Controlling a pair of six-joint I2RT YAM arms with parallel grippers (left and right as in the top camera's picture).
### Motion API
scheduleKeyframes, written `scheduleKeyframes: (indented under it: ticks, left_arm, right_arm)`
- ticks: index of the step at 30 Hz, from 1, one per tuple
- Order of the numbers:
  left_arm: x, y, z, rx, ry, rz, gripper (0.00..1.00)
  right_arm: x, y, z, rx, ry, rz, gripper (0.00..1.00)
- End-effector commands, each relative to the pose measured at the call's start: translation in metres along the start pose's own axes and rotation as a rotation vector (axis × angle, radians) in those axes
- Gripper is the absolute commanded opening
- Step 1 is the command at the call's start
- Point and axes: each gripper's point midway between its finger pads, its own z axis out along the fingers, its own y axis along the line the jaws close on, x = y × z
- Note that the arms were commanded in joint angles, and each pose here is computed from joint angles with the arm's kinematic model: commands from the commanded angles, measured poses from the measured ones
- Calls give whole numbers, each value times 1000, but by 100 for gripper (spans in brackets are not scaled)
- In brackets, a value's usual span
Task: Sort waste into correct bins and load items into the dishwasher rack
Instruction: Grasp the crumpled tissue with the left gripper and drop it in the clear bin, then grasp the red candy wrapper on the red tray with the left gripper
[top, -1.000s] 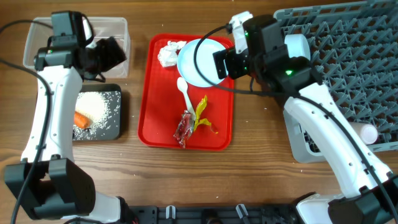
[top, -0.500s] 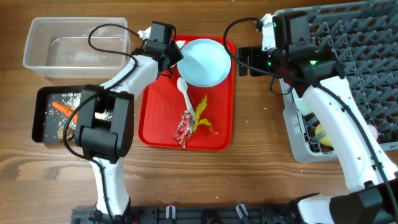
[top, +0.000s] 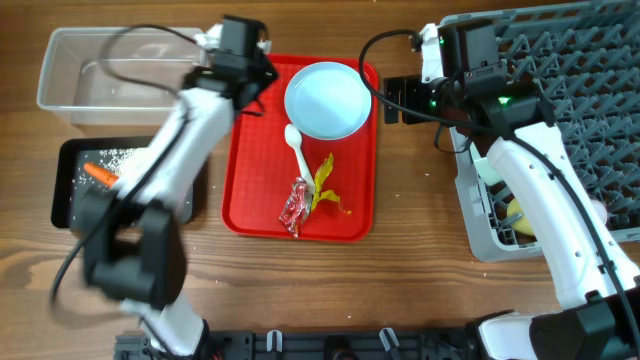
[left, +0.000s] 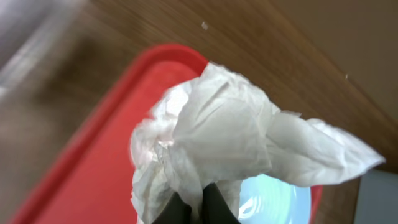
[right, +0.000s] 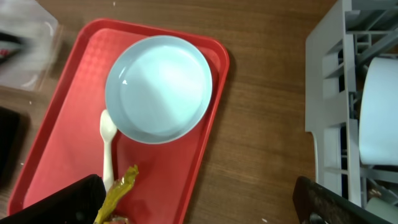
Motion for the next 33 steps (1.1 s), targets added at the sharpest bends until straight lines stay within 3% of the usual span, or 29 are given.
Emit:
scheduleKeyframes:
  ticks: [1,5,7,8,10,14,16,17,19,22,25,29,33]
  left_arm:
    - [-80,54,-68,-117,-226,-88,4]
    - [-113,160,-52,-339,-226,-234,6]
    - [-118,193,-31,-393,-213,-278,46]
    - [-118,203,-22,-410,-207,-289,79]
    - [-120,210,-9,-415,-196,-250,100]
    - [-112,182,-6,-316,-110,-45,98]
    - [-85,149,-14,-201,4,47,91]
    - [-64,131,-22,-149,78,76,84]
    - [-19,107,-32,-94,231,112,82]
    - [79,81,-52,-99,538,216,97]
    - [168,67,-66,-133,708,366,100]
    - [245,75,-56,-143,762,452,100]
    - [273,87,-37,-111,720,522,100]
  right_arm:
    - [-1,-1,2,3,0,-1,99]
    - [-1,-1,2,2,0,0,99]
    - [-1,0,2,0,1,0,99]
    - [-1,1,2,-7,2,0,99]
    - [-1,1,2,-9,2,0,100]
    - [-1,1,2,-9,2,0,100]
    - [-1,1,2,-9,3,0,99]
    - [-1,1,2,-9,3,0,100]
    - [-1,1,2,-8,3,0,99]
    - [-1,1,2,-8,3,0,99]
    - [1,1,2,-8,8,1,99]
    - [3,1,2,-7,16,2,99]
    - [3,1,2,-7,17,2,100]
